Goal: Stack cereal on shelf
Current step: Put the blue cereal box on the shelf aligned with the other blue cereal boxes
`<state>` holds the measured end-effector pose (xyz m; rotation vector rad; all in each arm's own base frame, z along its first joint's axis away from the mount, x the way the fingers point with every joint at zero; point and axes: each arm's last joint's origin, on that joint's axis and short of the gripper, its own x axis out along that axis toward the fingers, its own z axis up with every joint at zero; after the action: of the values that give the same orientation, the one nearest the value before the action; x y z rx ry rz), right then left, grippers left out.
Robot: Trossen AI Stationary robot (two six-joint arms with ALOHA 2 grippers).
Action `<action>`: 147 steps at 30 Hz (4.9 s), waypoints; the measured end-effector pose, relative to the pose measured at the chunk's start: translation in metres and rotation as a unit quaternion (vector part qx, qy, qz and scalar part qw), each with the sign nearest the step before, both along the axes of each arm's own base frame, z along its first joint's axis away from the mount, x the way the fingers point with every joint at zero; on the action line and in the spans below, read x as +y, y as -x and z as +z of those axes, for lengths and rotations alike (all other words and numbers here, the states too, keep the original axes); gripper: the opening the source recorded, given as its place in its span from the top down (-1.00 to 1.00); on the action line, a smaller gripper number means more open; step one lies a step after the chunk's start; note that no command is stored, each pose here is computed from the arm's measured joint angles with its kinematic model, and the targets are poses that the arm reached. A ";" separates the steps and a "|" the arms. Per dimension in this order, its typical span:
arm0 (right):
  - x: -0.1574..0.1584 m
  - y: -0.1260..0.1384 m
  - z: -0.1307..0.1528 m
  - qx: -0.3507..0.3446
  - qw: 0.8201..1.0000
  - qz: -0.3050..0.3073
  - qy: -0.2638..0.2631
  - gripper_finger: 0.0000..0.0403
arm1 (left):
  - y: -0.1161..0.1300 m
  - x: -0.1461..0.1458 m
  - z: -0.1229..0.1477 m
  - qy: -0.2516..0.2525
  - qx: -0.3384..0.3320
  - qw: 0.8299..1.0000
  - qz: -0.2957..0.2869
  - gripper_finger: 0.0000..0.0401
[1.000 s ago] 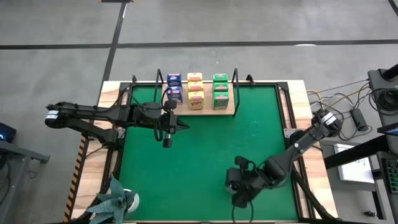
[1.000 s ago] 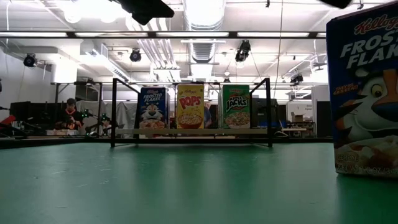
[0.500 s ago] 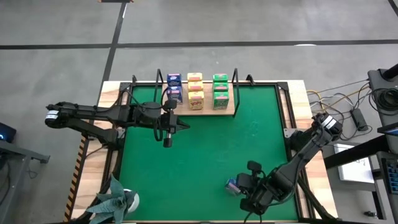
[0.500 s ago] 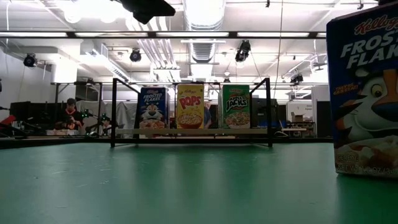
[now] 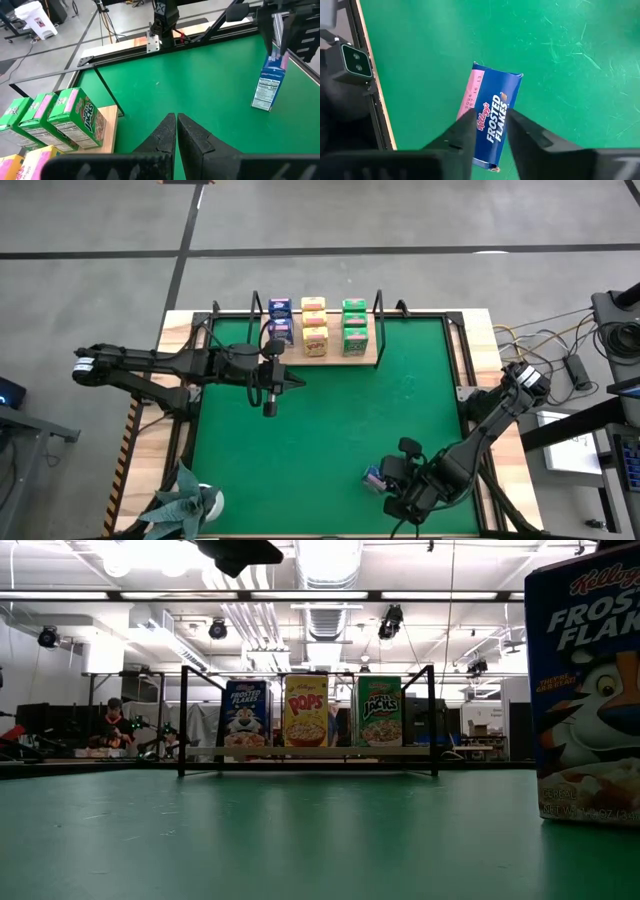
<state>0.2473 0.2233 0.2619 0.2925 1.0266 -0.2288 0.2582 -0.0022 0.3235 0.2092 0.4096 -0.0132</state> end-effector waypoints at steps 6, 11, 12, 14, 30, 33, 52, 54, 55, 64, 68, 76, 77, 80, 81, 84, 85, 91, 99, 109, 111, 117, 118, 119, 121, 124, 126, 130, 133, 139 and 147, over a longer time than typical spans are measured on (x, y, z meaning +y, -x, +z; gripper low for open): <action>0.000 0.000 0.000 0.000 1.000 -0.002 -0.001 0.14 | -0.001 0.000 0.001 0.000 -0.008 1.000 0.000 1.00; 0.000 0.000 0.000 0.001 1.000 -0.002 -0.002 -0.20 | -0.001 0.000 0.001 0.000 -0.008 1.000 0.000 1.00; 0.001 0.000 -0.001 0.003 1.000 -0.003 -0.003 -0.25 | -0.001 0.000 0.001 0.000 -0.008 1.000 0.000 1.00; 0.002 -0.002 -0.005 0.009 1.000 -0.008 -0.006 -0.33 | -0.001 0.000 0.002 0.000 -0.010 1.000 0.000 1.00; 0.010 -0.007 -0.027 0.054 0.998 -0.009 -0.009 0.01 | -0.001 0.000 0.002 0.000 -0.014 1.000 0.000 1.00; 0.009 -0.008 -0.026 0.053 0.999 -0.008 -0.010 0.12 | -0.001 0.000 0.002 0.000 -0.014 1.000 0.000 1.00; -0.012 -0.037 0.003 0.004 0.999 0.033 0.028 0.22 | -0.001 -0.001 0.006 -0.042 -0.028 0.998 -0.030 1.00; -0.020 -0.045 0.007 -0.001 0.998 0.048 0.041 0.22 | 0.000 -0.002 0.007 -0.037 -0.033 0.998 -0.044 1.00; -0.024 -0.049 0.009 -0.003 0.997 0.055 0.047 0.21 | 0.002 -0.002 0.008 -0.035 -0.035 0.998 -0.049 1.00; -0.068 -0.082 0.025 -0.015 0.989 0.117 0.095 0.21 | 0.029 -0.002 0.001 -0.027 -0.083 0.995 -0.047 1.00; -0.092 -0.098 0.033 -0.033 0.984 0.145 0.098 0.22 | 0.047 -0.002 -0.003 -0.025 -0.126 0.991 -0.044 1.00; -0.150 -0.128 0.054 -0.096 0.969 0.193 0.124 0.22 | 0.076 -0.001 -0.007 -0.043 -0.207 0.976 -0.043 1.00; -0.158 -0.130 0.056 -0.101 0.967 0.196 0.130 0.23 | 0.078 -0.001 -0.008 -0.045 -0.215 0.975 -0.043 1.00; -0.182 -0.137 0.061 -0.123 0.962 0.199 0.140 0.23 | 0.086 -0.001 -0.008 -0.051 -0.232 0.970 -0.044 1.00; -0.189 -0.138 0.063 -0.128 0.961 0.202 0.141 0.23 | 0.087 -0.001 -0.008 -0.053 -0.235 0.970 -0.043 1.00; -0.210 -0.143 0.068 -0.143 0.957 0.203 0.149 0.23 | 0.091 0.000 -0.004 -0.055 -0.245 0.967 -0.039 1.00; -0.216 -0.144 0.071 -0.147 0.955 0.204 0.154 0.23 | 0.093 0.000 -0.003 -0.055 -0.249 0.966 -0.036 1.00; -0.244 -0.159 0.074 -0.141 0.948 0.211 0.193 0.23 | 0.100 0.000 0.002 -0.071 -0.267 0.961 -0.035 1.00; -0.280 -0.190 0.075 -0.115 0.939 0.227 0.233 0.24 | 0.110 0.003 0.008 -0.102 -0.286 0.953 0.010 1.00; -0.327 -0.229 0.048 -0.086 0.935 0.257 0.230 0.24 | 0.112 0.003 0.006 -0.113 -0.271 0.956 0.014 1.00; -0.334 -0.232 0.041 -0.075 0.935 0.259 0.229 0.24 | 0.113 0.003 0.007 -0.113 -0.273 0.955 0.015 1.00; -0.350 -0.237 0.028 -0.072 0.937 0.268 0.214 0.20 | 0.114 0.003 0.006 -0.117 -0.272 0.955 0.014 1.00; -0.352 -0.237 0.027 -0.071 0.936 0.268 0.215 0.20 | 0.114 0.003 0.006 -0.117 -0.271 0.955 0.014 1.00; -0.354 -0.238 0.025 -0.069 0.936 0.269 0.215 0.20 | 0.114 0.003 0.006 -0.117 -0.271 0.955 0.014 1.00; -0.357 -0.238 0.021 -0.064 0.936 0.271 0.216 0.20 | 0.113 0.003 0.006 -0.117 -0.270 0.956 0.014 1.00; -0.359 -0.239 0.016 -0.059 0.935 0.275 0.217 0.19 | 0.113 0.003 0.006 -0.117 -0.268 0.956 0.014 1.00; -0.359 -0.241 0.013 -0.057 0.935 0.277 0.216 0.17 | 0.113 0.003 0.006 -0.117 -0.268 0.956 0.014 1.00; -0.359 -0.243 0.009 -0.058 0.934 0.278 0.217 0.07 | 0.113 0.003 0.006 -0.116 -0.268 0.956 0.014 1.00; -0.360 -0.244 0.008 -0.061 0.934 0.276 0.219 -0.02 | 0.113 0.003 0.005 -0.115 -0.267 0.957 0.014 1.00; -0.363 -0.246 0.010 -0.072 0.933 0.269 0.227 -0.16 | 0.113 0.003 0.005 -0.115 -0.267 0.957 0.014 1.00; -0.367 -0.245 0.011 -0.072 0.933 0.263 0.233 -0.23 | 0.113 0.003 0.005 -0.115 -0.266 0.957 0.014 1.00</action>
<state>0.4926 -0.1439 0.2724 -0.3934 0.8401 0.0415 0.1453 0.0012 0.3287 0.4237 -0.1261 0.1173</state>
